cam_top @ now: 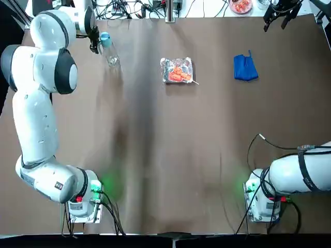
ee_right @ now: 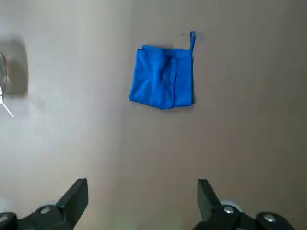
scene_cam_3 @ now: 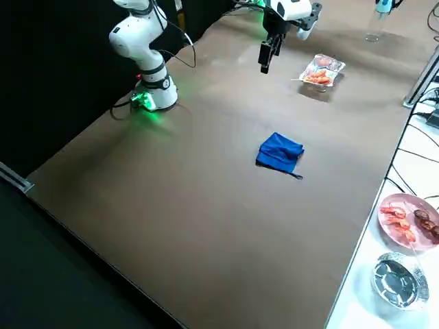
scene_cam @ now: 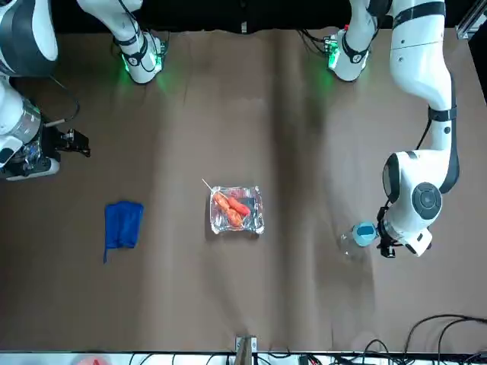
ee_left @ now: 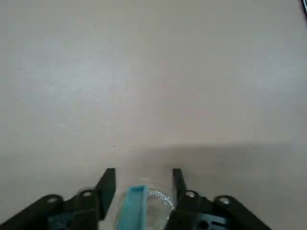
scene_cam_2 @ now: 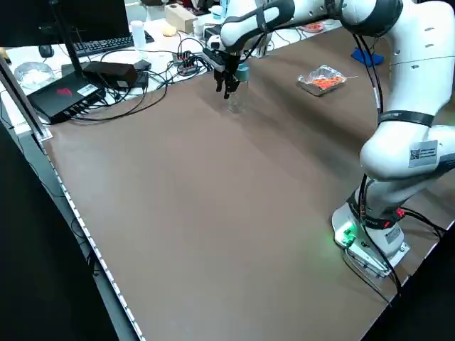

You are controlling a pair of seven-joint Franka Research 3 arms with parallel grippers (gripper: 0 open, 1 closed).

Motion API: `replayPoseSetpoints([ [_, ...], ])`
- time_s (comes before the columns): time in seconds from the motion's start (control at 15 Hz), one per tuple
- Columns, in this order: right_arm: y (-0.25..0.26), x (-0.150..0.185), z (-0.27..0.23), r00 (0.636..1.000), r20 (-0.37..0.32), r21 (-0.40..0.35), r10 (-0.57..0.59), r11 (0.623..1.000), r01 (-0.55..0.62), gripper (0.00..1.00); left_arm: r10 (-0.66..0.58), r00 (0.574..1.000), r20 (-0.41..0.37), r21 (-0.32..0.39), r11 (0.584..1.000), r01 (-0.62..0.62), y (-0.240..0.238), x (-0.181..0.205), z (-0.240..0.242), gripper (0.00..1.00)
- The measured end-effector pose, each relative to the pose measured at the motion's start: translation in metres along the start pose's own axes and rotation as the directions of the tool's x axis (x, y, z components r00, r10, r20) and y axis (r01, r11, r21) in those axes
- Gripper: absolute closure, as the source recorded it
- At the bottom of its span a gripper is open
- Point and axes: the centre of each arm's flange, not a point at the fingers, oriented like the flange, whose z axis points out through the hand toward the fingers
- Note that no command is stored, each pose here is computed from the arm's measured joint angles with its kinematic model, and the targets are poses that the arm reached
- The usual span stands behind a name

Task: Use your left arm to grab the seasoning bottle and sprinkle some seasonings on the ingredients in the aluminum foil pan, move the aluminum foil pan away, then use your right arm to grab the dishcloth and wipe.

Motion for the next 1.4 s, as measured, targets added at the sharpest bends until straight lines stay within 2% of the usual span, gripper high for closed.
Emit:
replayPoseSetpoints([
  [0.33, 0.000, 0.000, 0.000, 1.000, -0.002, 0.000, 0.000, 1.000, 0.000, 0.00, 0.012, 1.000, 0.005, -0.050, 0.999, -0.012, 0.011, -0.007, -0.024, 0.00],
  [0.4, 0.001, 0.001, -0.001, 1.000, -0.007, -0.001, 0.001, 1.000, -0.001, 0.00, 0.023, 1.000, 0.007, -0.056, 0.998, -0.022, 0.014, -0.007, -0.035, 0.00],
  [0.6, 0.002, 0.006, -0.005, 0.998, -0.055, -0.006, 0.003, 1.000, -0.004, 0.00, 0.163, 0.986, -0.039, -0.028, 0.986, -0.164, 0.009, -0.005, -0.079, 0.00],
  [0.8, 0.004, 0.008, -0.008, 0.997, -0.080, -0.009, 0.006, 1.000, -0.007, 0.00, 0.336, 0.941, -0.030, -0.002, 0.942, -0.336, -0.003, -0.007, -0.131, 0.00],
  [1.0, 0.007, 0.008, -0.007, 0.997, -0.081, -0.006, 0.013, 1.000, -0.013, 0.00, 0.579, 0.814, 0.053, 0.034, 0.813, -0.581, -0.027, -0.049, -0.171, 0.00],
  [1.2, 0.012, 0.009, 0.000, 0.996, -0.085, 0.003, 0.025, 1.000, -0.025, 0.00, 0.763, 0.637, 0.110, 0.012, 0.640, -0.768, -0.047, -0.120, -0.184, 0.00],
  [1.33, 0.013, 0.009, 0.005, 0.996, -0.082, 0.006, 0.029, 1.000, -0.028, 0.00, 0.866, 0.481, 0.139, -0.002, 0.485, -0.874, -0.059, -0.158, -0.179, 0.00],
  [1.4, 0.013, 0.009, 0.006, 0.996, -0.080, 0.008, 0.029, 1.000, -0.029, 0.00, 0.925, 0.347, 0.156, -0.024, 0.355, -0.935, -0.066, -0.178, -0.174, 0.00],
])
